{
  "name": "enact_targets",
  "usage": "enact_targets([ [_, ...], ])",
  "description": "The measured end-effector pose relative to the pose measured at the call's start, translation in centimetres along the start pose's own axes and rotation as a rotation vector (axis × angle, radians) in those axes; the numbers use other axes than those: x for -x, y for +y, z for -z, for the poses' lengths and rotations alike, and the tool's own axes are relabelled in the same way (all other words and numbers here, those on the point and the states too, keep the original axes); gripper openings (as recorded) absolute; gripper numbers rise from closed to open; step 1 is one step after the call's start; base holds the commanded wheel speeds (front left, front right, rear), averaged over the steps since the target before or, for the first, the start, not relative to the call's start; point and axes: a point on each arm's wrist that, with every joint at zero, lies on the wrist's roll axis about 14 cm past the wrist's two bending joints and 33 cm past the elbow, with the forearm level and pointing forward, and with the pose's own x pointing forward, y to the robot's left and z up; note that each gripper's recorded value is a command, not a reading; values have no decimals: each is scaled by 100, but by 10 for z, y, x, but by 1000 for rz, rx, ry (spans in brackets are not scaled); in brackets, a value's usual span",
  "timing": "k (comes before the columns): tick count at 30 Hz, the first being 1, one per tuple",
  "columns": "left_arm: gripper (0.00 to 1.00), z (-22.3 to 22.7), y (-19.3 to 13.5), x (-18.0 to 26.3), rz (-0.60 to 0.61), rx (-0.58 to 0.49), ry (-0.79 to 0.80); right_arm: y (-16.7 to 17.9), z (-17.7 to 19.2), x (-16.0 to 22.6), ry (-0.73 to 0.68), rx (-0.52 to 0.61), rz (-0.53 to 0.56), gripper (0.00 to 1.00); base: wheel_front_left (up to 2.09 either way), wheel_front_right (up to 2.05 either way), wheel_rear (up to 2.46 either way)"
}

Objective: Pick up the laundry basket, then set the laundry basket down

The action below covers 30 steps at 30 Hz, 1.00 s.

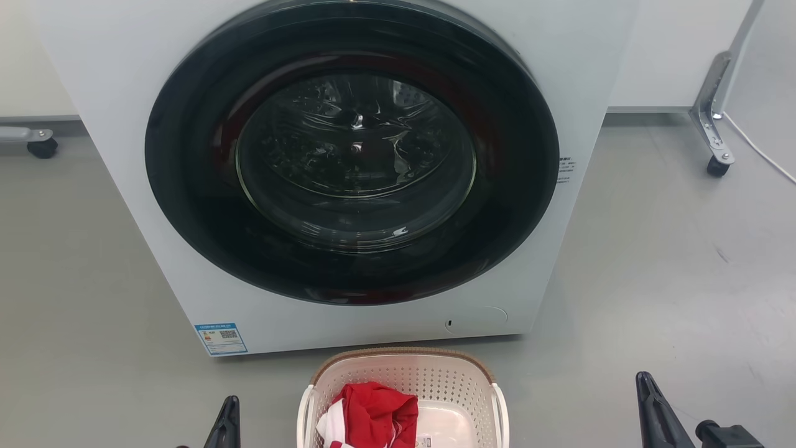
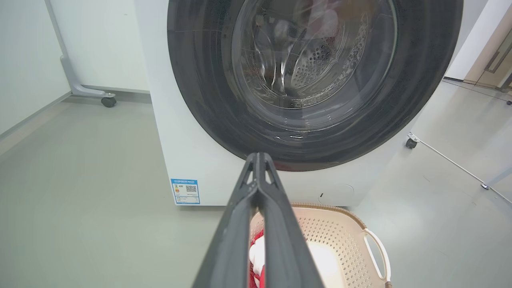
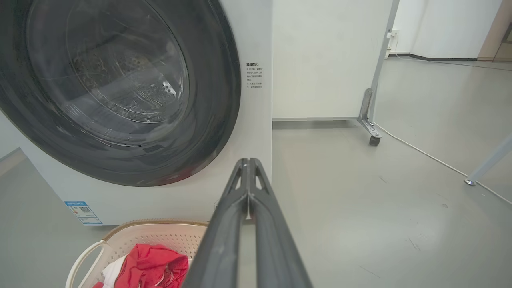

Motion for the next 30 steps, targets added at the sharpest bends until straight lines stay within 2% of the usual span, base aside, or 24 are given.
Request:
enact_targets([
  [22, 0, 8, 17, -11, -65, 324, 71, -20, 15, -8, 98, -355, 97, 0, 0, 0, 0],
  [30, 0, 10, 21, -14, -78, 413, 87, -25, 16, -11, 113, -470, 117, 0, 0, 0, 0],
])
